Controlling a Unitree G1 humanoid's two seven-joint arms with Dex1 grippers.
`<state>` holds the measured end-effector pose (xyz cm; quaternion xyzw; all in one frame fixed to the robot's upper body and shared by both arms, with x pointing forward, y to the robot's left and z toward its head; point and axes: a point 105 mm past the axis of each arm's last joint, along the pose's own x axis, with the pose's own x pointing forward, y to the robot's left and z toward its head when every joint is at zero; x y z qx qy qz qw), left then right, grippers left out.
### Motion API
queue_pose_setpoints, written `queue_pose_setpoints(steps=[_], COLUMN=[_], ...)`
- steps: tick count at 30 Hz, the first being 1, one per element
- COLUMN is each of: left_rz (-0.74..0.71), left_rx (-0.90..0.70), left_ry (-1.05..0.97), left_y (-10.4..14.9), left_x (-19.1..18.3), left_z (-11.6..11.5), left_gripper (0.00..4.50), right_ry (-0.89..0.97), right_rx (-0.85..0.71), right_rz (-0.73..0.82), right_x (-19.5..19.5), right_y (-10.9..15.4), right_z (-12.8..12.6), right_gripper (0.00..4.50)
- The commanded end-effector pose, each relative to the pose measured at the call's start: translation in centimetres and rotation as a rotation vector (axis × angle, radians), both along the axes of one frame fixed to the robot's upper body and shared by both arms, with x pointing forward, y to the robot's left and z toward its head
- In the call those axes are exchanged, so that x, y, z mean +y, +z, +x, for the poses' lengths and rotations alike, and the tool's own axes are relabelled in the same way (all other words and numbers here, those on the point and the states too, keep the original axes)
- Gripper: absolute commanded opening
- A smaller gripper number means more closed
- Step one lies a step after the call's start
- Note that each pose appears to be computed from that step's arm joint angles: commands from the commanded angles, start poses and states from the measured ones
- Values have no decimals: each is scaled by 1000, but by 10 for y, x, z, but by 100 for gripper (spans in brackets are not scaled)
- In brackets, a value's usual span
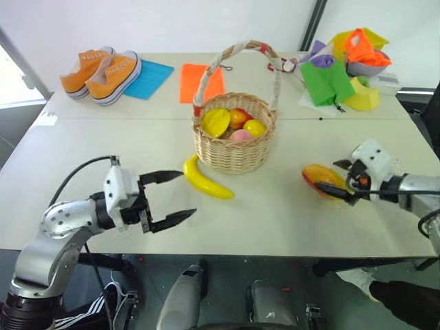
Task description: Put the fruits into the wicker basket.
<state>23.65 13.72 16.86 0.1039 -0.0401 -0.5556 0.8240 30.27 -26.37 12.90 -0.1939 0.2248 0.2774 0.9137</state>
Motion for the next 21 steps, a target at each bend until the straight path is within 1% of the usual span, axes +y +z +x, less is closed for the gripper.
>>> queue_pose_setpoints(steps=[1,7,10,11,12,13,16,19,20,21], left_rz=[-7,-26,-34,-40,-47,-62,-91,-111,-112,-112], left_rx=[-40,-53,-59,-56,-57,-57,-80,-68,-58,-52], left_ry=[-18,26,45,52,66,86,170,200,197,196], left_y=[6,5,5,5,5,5,8,6,4,1], left_x=[-6,-5,-5,-4,-3,-1,7,9,7,6], left_z=[0,3,5,5,6,7,16,16,14,12], left_gripper=[450,450,450,450,450,450,450,450,450,450], right_ry=[5,-38,-40,-37,-34,-17,90,319,365,378], right_rx=[-23,-54,-45,-48,-52,-67,-102,-199,-226,-274], right_rz=[-15,6,20,13,10,8,68,235,265,285], right_x=[3,-1,-2,-3,-3,-1,18,74,88,100], right_y=[-2,-3,-3,-2,-1,3,19,66,76,86], right_z=[-1,5,7,7,8,9,5,-5,-6,-1], right_gripper=[445,445,368,320,289,282,282,282,282,282])
